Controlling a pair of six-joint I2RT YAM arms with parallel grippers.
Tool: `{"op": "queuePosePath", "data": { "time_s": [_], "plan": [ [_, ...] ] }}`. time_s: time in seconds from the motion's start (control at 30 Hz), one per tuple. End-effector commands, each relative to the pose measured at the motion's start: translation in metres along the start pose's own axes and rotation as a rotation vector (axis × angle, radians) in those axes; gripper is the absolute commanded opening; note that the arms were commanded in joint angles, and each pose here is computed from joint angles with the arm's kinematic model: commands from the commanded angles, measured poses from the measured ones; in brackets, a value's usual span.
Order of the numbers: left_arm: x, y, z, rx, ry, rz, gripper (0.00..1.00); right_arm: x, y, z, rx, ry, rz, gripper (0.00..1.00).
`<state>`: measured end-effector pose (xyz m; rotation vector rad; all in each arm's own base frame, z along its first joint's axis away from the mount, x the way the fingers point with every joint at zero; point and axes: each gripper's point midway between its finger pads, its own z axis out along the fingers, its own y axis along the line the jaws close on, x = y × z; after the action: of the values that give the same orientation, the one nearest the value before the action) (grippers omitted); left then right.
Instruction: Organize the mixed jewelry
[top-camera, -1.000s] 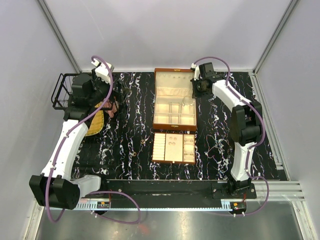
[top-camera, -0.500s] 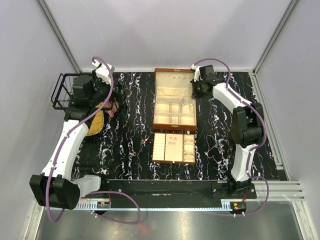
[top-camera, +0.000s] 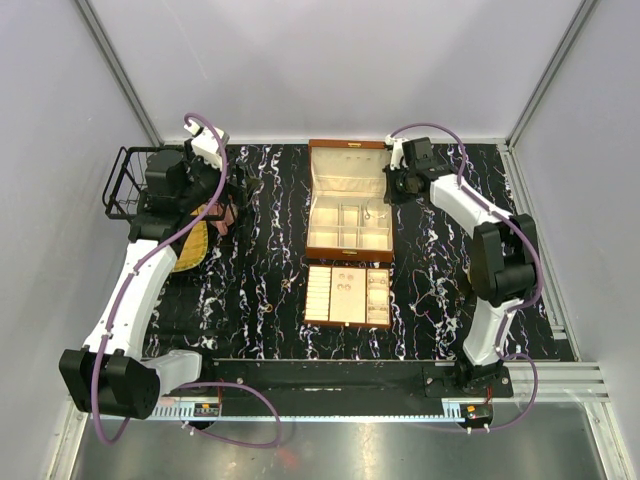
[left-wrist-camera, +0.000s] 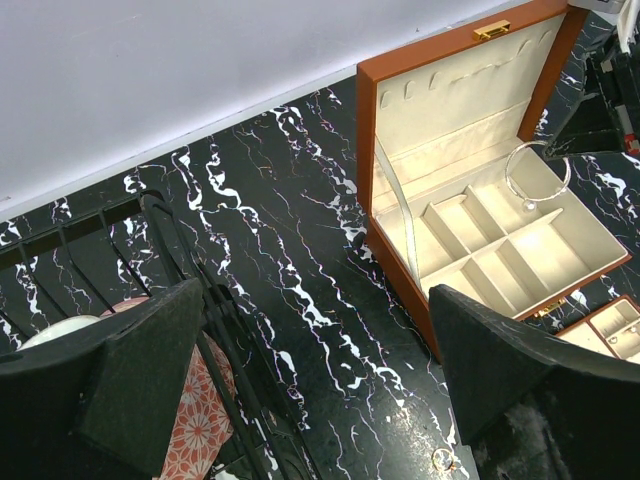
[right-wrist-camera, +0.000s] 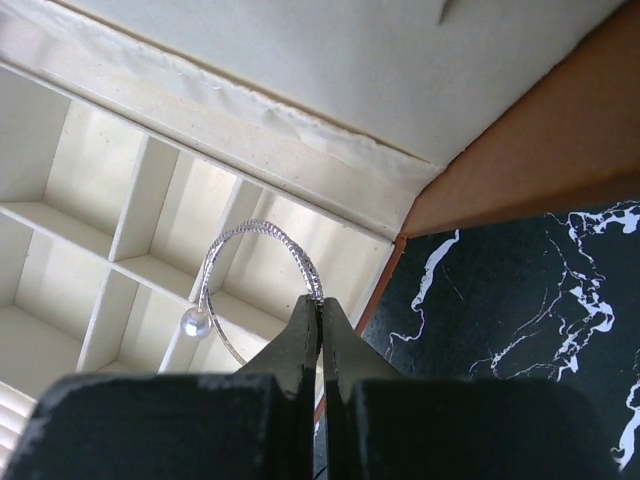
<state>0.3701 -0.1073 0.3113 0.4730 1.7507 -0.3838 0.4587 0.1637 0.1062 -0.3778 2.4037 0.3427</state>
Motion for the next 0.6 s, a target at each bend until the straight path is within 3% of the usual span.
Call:
{"op": "queuePosePath", "data": {
  "time_s": [0.0,0.57],
  "plan": [
    [-0.018,0.0,-0.005,-0.013,-0.07,0.024,0.99,0.014,0.013,-0.011,-0.027,0.021,0.012,0.0],
    [-0.02,-0.002,-0.006,-0.007,-0.076,0.022,0.99,-0.038,-0.003,-0.029,0.074,-0.131,-0.065,0.0]
  ]
}}
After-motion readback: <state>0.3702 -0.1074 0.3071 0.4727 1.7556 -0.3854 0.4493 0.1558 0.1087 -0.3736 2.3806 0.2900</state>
